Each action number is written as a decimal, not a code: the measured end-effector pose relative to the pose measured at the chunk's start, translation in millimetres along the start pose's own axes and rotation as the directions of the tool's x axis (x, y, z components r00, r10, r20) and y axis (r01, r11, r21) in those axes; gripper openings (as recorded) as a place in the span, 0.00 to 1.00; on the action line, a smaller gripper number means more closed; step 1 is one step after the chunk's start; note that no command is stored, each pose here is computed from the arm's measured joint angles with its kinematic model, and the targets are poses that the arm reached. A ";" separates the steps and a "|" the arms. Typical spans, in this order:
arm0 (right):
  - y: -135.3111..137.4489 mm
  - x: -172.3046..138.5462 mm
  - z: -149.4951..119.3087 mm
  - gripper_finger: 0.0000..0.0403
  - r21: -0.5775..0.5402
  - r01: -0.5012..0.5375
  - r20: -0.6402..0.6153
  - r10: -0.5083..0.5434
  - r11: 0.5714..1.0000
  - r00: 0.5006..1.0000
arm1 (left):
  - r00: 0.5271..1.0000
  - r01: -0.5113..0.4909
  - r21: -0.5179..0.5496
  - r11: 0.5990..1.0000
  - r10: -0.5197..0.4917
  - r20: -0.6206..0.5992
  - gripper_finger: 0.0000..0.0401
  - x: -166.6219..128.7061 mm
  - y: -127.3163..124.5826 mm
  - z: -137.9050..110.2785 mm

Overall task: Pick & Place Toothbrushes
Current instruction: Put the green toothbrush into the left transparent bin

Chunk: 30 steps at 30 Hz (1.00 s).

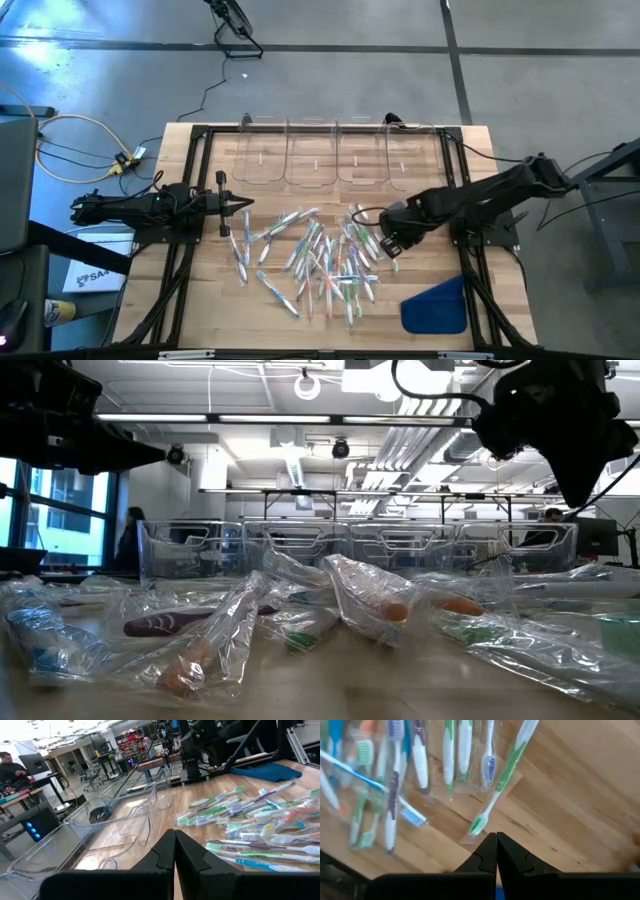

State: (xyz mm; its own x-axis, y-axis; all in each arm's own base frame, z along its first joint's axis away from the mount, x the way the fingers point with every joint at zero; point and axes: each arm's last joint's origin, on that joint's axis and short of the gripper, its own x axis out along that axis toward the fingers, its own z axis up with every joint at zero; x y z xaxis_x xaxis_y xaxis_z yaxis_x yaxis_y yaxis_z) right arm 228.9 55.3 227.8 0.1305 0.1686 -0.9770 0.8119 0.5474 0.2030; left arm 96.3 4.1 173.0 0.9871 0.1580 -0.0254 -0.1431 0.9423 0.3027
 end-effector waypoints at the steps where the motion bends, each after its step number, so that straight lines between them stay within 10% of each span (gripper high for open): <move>1: 0.9 2.8 0.3 0.01 -0.001 0.012 -0.002 -0.012 1.000 1.000 | 1.000 0.000 0.006 1.000 0.000 0.000 0.00 0.0 0.0 0.0; 12: 7.0 33.8 8.3 0.02 -0.051 0.157 0.001 -0.157 0.986 0.988 | 1.000 0.000 0.006 1.000 0.000 -0.001 0.00 0.0 -0.1 -0.2; 23: 9.1 50.5 10.1 0.39 -0.045 0.204 -0.065 -0.207 0.978 0.976 | 1.000 0.001 0.006 1.000 -0.001 -0.002 0.00 0.1 -0.1 -0.4; 30: 11.0 51.0 3.2 0.41 -0.096 0.211 -0.036 -0.215 0.973 0.976 | 1.000 0.002 0.006 1.000 -0.002 -0.003 0.00 0.1 -0.2 -0.4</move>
State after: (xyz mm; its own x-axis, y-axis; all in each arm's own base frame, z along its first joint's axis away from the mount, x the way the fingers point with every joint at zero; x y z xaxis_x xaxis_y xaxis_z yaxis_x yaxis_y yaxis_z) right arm 246.3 67.3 180.0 -0.0678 0.0759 -0.9948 0.7628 0.6466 -0.0027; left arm 96.3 4.1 172.5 0.9871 0.1573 -0.0284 -0.1410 0.9407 0.3087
